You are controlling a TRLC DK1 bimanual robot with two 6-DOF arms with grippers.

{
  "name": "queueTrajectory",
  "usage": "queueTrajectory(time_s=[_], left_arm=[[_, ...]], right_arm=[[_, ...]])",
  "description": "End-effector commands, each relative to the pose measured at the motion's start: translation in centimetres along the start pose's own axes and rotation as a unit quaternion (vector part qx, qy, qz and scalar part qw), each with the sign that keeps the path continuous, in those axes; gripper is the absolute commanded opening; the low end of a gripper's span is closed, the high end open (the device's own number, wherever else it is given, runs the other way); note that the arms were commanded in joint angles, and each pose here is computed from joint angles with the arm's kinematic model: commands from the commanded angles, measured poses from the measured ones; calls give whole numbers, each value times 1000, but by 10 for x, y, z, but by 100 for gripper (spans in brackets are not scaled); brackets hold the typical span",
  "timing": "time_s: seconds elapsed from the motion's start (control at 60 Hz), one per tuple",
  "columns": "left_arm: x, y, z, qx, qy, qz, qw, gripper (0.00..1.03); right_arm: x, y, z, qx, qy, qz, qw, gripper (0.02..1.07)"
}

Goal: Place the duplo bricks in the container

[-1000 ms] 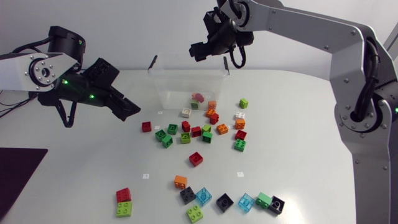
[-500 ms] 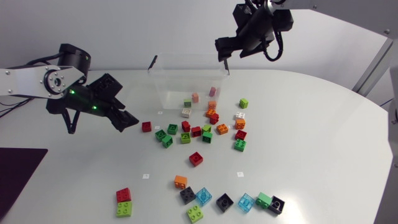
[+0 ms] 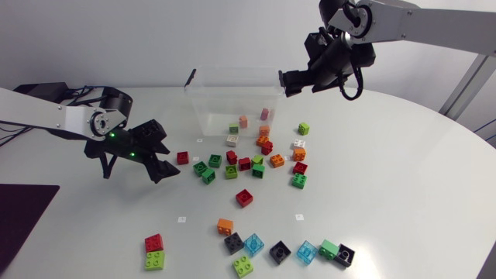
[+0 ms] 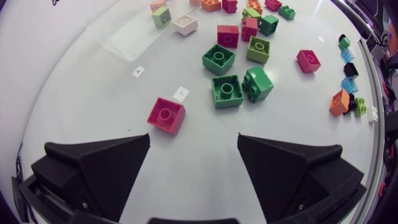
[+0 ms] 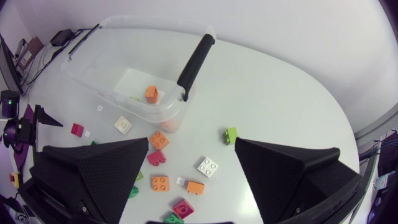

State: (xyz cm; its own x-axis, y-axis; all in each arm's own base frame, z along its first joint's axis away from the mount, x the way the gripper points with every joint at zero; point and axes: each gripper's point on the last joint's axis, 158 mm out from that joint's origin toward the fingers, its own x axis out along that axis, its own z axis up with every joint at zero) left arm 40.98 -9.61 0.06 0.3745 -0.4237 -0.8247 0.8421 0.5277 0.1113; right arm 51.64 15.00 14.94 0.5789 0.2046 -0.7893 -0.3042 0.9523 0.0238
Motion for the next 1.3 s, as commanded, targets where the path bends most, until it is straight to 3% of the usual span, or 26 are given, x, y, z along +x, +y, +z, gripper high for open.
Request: queueTrajectory(time_s=[0.0,0.517,0.817,0.967,1.017,1.083,1.283], left_arm=[[8,4,-1,21,-5,-7,1000,98],[33,26,9,83,-41,-19,996,98],[45,38,12,89,-44,-20,995,95],[48,35,9,91,-40,-28,995,67],[48,33,9,92,-40,-33,994,53],[49,29,8,92,-39,-40,994,25],[47,16,0,87,-20,-72,993,23]], right_arm=[[3,-7,-12,7,7,-2,1000,102],[49,-32,-50,-3,27,4,1000,102],[67,-43,-61,-2,35,8,999,102],[83,-55,-62,4,37,2,999,102],[89,-59,-62,4,37,1,999,102],[96,-62,-62,4,39,-1,999,102],[125,-75,-64,-8,45,-6,999,102]])
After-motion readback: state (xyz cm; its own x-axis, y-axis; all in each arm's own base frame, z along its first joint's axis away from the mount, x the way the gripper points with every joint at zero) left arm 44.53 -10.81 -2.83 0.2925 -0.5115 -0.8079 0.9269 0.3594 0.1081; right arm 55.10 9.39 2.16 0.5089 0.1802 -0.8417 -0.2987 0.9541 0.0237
